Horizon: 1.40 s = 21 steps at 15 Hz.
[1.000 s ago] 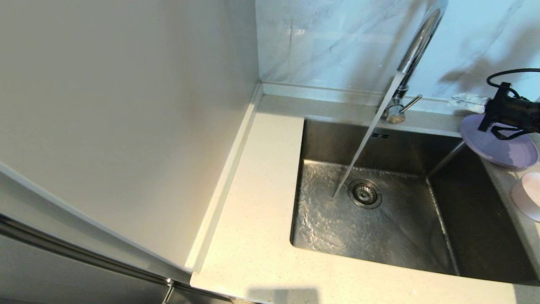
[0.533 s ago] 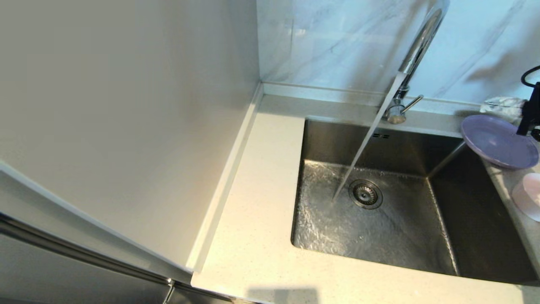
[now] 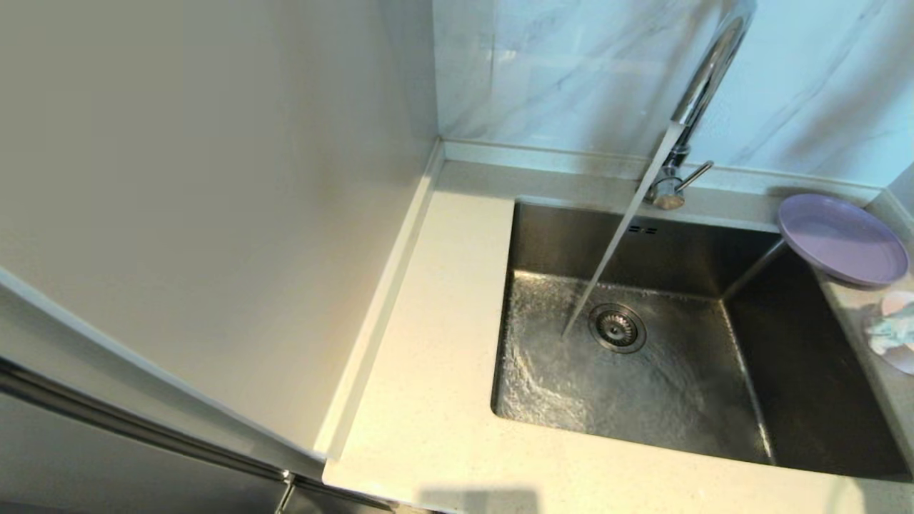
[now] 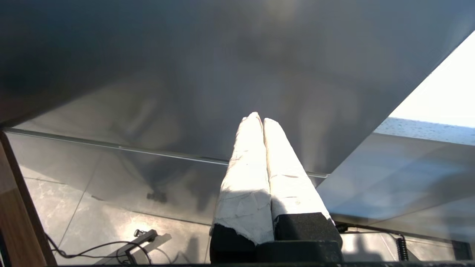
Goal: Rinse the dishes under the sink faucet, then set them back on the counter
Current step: Pick up the plate
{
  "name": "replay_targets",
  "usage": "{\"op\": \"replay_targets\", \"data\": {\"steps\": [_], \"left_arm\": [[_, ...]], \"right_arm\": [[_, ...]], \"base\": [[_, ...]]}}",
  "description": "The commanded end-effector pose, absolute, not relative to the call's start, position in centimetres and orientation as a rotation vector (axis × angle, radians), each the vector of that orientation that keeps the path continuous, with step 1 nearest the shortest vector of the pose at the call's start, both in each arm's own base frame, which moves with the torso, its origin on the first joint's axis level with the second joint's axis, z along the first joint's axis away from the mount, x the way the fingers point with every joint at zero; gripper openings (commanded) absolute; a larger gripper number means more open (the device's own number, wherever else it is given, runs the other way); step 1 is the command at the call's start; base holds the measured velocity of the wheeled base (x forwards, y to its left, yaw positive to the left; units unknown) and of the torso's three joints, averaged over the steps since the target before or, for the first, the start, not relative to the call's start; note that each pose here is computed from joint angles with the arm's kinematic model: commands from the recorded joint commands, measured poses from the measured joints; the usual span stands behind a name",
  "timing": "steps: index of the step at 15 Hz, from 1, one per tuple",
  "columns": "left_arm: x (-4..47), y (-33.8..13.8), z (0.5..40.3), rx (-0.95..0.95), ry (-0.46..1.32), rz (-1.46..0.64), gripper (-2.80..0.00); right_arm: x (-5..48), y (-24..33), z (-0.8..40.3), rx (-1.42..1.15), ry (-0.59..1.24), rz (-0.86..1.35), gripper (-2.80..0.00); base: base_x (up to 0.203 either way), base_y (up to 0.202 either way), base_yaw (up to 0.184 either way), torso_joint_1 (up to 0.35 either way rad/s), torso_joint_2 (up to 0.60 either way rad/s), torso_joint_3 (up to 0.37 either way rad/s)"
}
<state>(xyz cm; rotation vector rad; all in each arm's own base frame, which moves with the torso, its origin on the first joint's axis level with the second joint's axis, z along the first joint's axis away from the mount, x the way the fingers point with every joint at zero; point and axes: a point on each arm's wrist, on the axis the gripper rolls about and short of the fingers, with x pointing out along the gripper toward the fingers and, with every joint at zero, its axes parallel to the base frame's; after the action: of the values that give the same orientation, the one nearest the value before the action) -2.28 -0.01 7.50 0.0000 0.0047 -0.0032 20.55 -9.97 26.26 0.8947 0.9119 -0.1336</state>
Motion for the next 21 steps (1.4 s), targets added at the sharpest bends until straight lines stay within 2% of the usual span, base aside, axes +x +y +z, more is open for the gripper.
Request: {"op": "replay_targets", "data": {"steps": [1, 5, 8, 12, 17, 18, 21], "left_arm": [[-2.3, 0.0, 7.5, 0.000, 0.005, -0.003, -2.80], [-2.3, 0.0, 7.5, 0.000, 0.005, -0.003, -2.80], [-2.3, 0.0, 7.5, 0.000, 0.005, -0.003, -2.80], [-2.3, 0.0, 7.5, 0.000, 0.005, -0.004, -2.80], [-2.3, 0.0, 7.5, 0.000, 0.005, -0.003, -2.80], [-2.3, 0.0, 7.5, 0.000, 0.005, -0.004, -2.80], [-2.3, 0.0, 7.5, 0.000, 0.005, -0.003, -2.80]], "right_arm": [[15.5, -7.1, 27.6, 0.301, 0.814, 0.106, -2.80], [16.2, -7.1, 28.5, -0.212, 0.605, 0.209, -2.80], [16.7, -7.5, 28.5, -0.464, 0.594, 0.219, -2.80], [17.9, -8.8, 27.4, -0.635, 0.799, 0.043, -2.80], [19.7, -9.5, 25.5, -0.600, 0.865, 0.092, -2.80], [20.1, -9.6, 25.4, -0.591, 0.862, 0.112, 0.00], [21.2, -9.2, 25.3, -0.568, 0.842, 0.165, 0.00]], "base": [[0.000, 0.000, 0.000, 0.000, 0.00, 0.000], [0.000, 0.000, 0.000, 0.000, 0.00, 0.000], [0.000, 0.000, 0.000, 0.000, 0.00, 0.000], [0.000, 0.000, 0.000, 0.000, 0.00, 0.000], [0.000, 0.000, 0.000, 0.000, 0.00, 0.000], [0.000, 0.000, 0.000, 0.000, 0.00, 0.000], [0.000, 0.000, 0.000, 0.000, 0.00, 0.000]]}}
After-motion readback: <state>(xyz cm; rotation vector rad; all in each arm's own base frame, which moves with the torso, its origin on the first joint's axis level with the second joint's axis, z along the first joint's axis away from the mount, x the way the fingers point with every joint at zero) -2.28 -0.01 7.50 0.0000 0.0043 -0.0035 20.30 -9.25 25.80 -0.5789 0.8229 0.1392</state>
